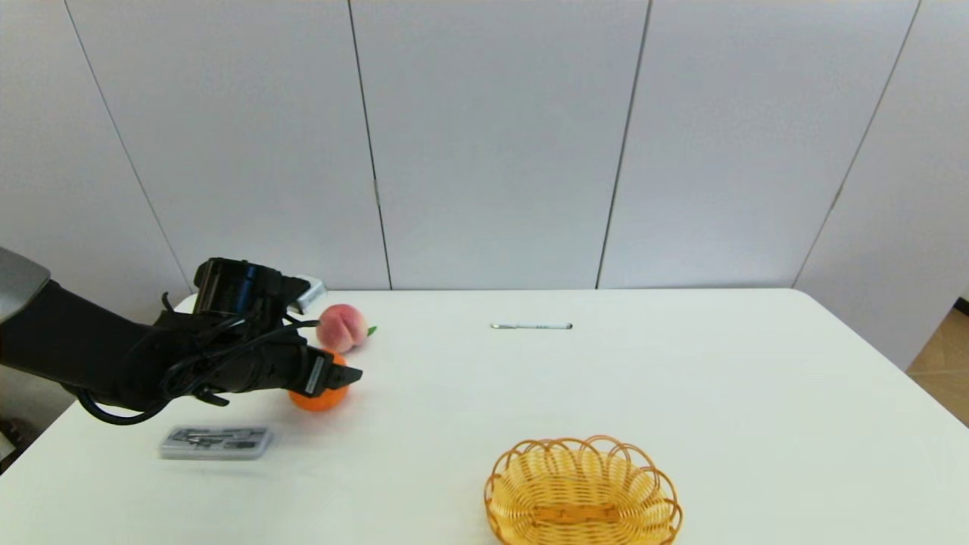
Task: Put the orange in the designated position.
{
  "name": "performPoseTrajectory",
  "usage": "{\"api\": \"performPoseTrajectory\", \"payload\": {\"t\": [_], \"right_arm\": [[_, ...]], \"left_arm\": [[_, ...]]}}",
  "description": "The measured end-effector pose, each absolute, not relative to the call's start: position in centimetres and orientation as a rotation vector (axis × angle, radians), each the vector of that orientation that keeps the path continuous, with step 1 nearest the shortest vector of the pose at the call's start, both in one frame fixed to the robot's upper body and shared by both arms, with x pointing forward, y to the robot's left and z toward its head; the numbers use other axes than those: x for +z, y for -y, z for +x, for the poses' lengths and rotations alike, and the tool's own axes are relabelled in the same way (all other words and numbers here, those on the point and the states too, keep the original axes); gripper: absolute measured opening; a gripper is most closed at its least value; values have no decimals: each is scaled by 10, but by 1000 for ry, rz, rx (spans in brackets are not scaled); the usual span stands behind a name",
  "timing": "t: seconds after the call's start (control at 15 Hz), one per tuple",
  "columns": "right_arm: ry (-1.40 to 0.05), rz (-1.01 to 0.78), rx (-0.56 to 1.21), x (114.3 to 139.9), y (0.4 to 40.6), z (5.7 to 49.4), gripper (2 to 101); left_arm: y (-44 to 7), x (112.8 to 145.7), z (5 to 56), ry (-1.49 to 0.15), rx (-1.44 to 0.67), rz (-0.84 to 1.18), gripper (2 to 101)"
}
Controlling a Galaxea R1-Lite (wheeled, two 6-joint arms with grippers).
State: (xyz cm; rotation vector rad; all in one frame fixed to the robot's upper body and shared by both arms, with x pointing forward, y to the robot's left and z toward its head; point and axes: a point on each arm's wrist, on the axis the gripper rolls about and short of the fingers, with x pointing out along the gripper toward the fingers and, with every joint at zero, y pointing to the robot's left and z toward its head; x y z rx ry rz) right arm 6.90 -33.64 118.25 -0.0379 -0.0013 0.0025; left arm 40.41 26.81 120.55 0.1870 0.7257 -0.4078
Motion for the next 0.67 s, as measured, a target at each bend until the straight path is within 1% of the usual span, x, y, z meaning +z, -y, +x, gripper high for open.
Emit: {"api": "performPoseTrajectory", "payload": {"t": [0.4, 0.67], "right_arm": [[1, -38, 2, 1182, 336, 69, 973], [1, -38, 3, 1182, 336, 69, 973]], "left_arm": [[-269, 1222, 398, -675, -407, 188, 966], [-270, 1240, 390, -620, -405, 187, 970]]}}
